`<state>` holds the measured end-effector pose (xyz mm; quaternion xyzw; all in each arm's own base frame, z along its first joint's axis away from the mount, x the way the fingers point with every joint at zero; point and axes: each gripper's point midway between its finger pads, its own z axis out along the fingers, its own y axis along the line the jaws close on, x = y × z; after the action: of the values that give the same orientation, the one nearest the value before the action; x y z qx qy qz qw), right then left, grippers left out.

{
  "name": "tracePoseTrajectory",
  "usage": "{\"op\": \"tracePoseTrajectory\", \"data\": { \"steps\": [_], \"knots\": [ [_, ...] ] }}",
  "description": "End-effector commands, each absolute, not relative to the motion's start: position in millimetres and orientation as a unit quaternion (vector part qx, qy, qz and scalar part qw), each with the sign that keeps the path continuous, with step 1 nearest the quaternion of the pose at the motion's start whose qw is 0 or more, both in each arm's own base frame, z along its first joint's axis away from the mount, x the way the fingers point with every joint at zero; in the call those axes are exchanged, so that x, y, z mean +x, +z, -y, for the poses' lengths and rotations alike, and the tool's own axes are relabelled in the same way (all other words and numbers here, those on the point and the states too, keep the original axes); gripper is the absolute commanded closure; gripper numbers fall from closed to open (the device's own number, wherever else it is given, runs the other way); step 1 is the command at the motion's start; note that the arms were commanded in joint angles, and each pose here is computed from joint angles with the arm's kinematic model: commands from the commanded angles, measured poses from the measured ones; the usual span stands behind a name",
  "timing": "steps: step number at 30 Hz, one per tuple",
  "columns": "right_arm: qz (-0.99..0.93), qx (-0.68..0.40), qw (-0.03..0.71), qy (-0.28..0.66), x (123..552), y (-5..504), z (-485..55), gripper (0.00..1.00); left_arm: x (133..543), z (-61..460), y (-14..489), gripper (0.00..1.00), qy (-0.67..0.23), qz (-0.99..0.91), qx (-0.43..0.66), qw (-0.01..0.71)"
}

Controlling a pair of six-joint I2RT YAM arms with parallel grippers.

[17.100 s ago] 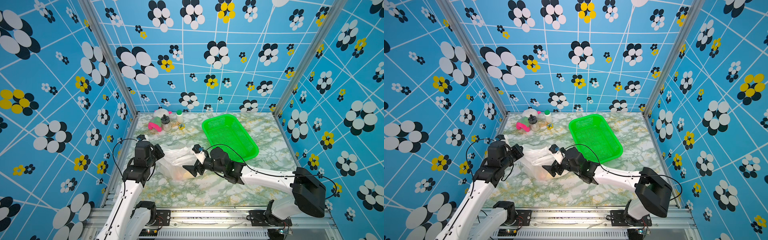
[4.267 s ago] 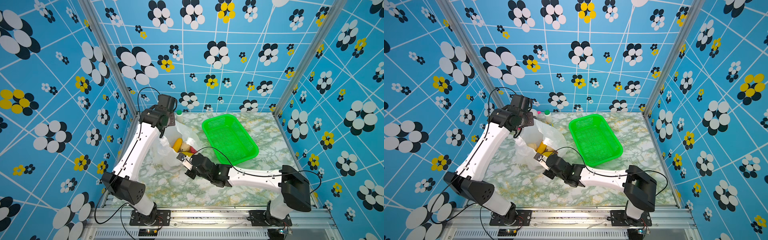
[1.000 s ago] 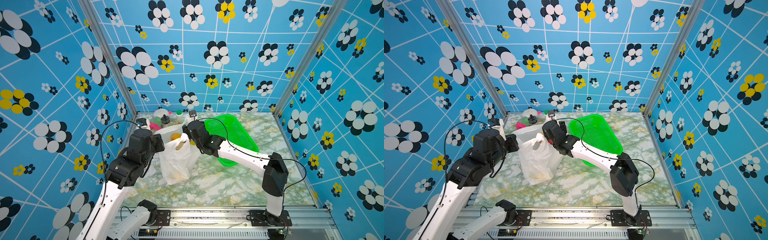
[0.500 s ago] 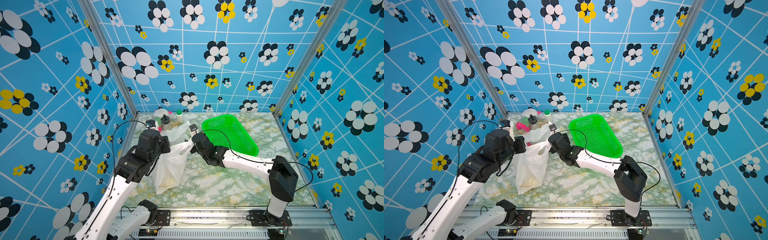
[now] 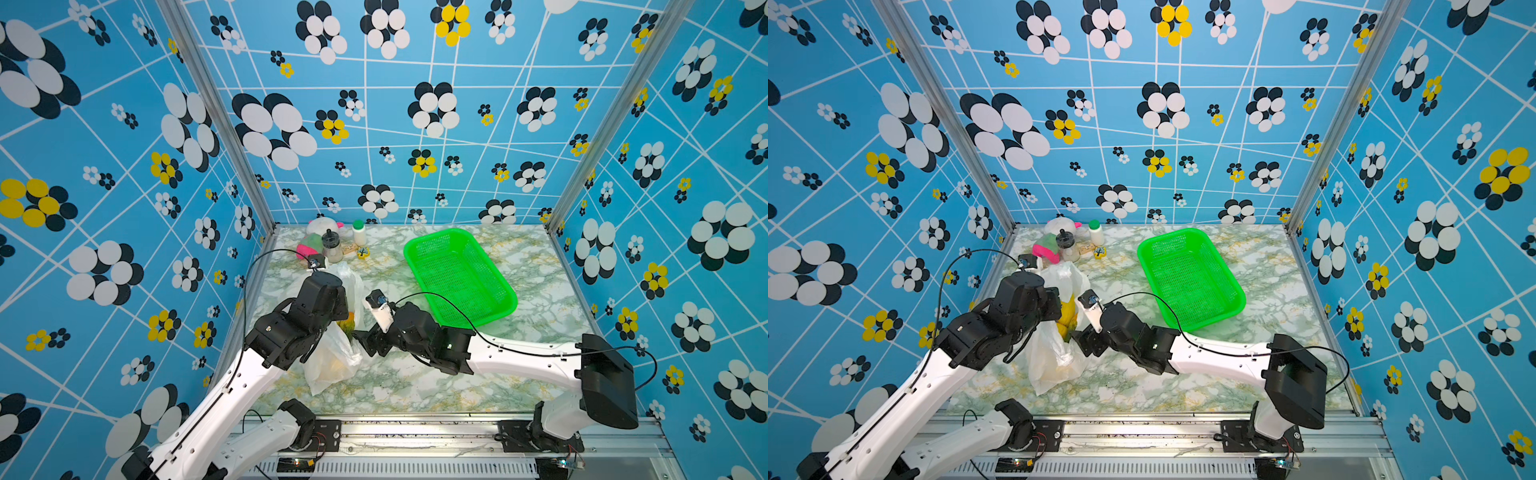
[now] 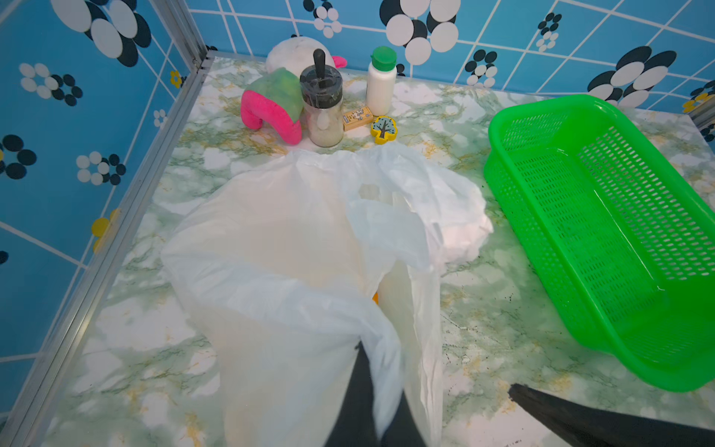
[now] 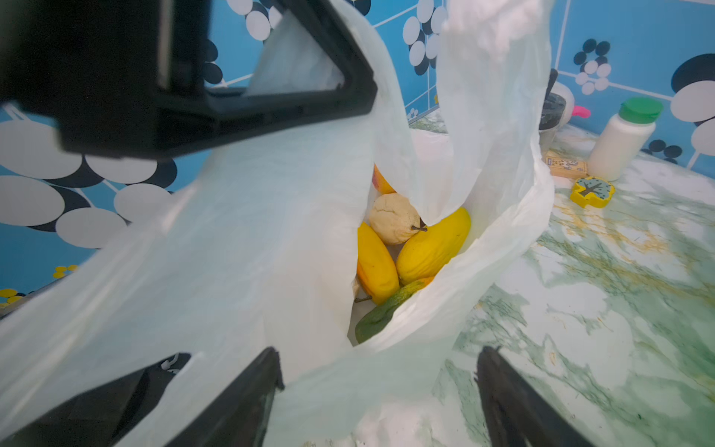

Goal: Untie the knot of the plastic bag and take out the fruit
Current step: Pick up the plastic bag from the middle-left of the table.

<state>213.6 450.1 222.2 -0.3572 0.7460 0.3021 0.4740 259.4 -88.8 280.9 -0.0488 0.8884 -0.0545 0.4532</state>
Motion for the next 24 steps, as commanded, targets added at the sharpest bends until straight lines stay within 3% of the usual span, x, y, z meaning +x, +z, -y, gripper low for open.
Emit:
{"op": "tracePoseTrajectory", "data": {
  "steps": [1,6,16,24],
  "knots": [
    [-0.768,-0.326,0.471,0.286,233.2,220.9,-443.5,0.16,247.9,77.0,285.9,1.0,-0.041,-0.885,-0.061,0.46],
    [-0.803,-0.226,0.471,0.288,290.2,232.5,-420.5,0.04,237.9,71.8,280.2,1.0,-0.035,-0.886,-0.061,0.459],
    [-0.85,-0.192,0.408,0.27,359.7,189.9,-467.1,0.01,236.4,67.6,271.2,1.0,-0.022,-0.889,-0.064,0.452],
    [-0.851,-0.199,0.396,0.283,349.4,170.2,-460.5,0.04,238.2,65.3,277.0,1.0,-0.015,-0.887,-0.067,0.457]
  ]
}}
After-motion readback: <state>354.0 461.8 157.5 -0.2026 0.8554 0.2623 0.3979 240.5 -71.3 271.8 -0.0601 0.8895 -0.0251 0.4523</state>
